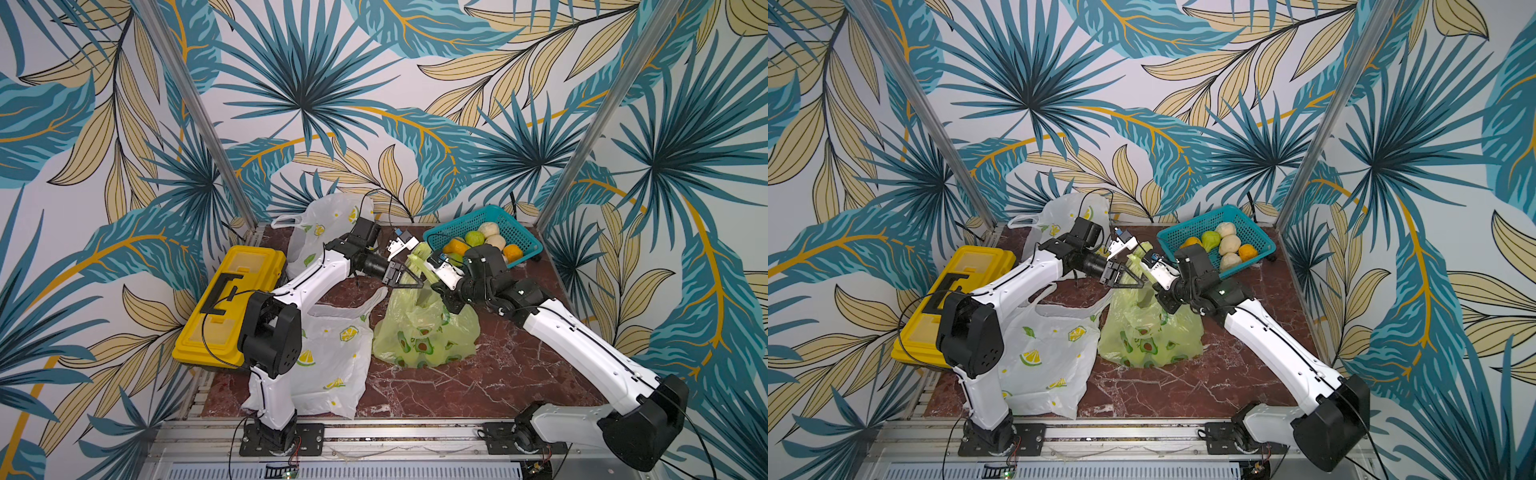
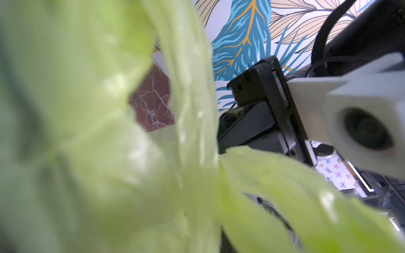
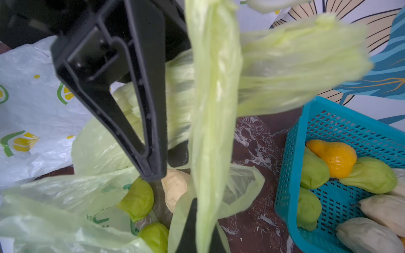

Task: Place the pears into plastic bags & tie knots
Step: Tie the plastic bag at the center of the board.

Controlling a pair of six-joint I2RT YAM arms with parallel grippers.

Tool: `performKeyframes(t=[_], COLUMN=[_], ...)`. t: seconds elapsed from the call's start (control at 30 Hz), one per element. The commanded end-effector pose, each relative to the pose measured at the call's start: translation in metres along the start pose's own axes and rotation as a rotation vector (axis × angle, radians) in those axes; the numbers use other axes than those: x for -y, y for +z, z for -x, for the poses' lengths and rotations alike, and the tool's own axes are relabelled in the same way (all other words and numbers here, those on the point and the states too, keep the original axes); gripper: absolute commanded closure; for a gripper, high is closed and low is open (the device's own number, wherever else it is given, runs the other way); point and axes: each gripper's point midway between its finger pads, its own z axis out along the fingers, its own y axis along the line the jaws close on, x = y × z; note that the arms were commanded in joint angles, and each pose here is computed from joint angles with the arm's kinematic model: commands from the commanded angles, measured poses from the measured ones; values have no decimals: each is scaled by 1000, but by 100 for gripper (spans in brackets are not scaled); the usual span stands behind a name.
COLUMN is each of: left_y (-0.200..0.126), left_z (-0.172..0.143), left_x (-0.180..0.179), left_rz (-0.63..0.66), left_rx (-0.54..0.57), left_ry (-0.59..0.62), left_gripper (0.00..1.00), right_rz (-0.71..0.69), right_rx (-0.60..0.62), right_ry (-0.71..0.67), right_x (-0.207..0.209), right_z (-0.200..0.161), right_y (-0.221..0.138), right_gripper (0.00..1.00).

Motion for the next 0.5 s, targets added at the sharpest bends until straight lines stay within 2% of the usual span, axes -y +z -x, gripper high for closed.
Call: performKeyframes(t=[0.0,0.27,0.37,0.47], left_y=[-4,0,0,2], left_z=[6,15,17,21], left_x=[24,29,25,19], left_rz=[-35,-33,-18,1], left_rx=[7,5,6,7], left_ry=[64,90,90,82], left_gripper=[66,58,58,64], right_rz=[2,31,33,33], right_rx=[-67,-117,-116,-101], right_ry=[-66,-102,-101,-90], right_x=[-3,-12,-11,-11], right_z=[-9,-11,-9,-6], right_y=[-1,8,11,12], right_gripper=[100,100,100,100])
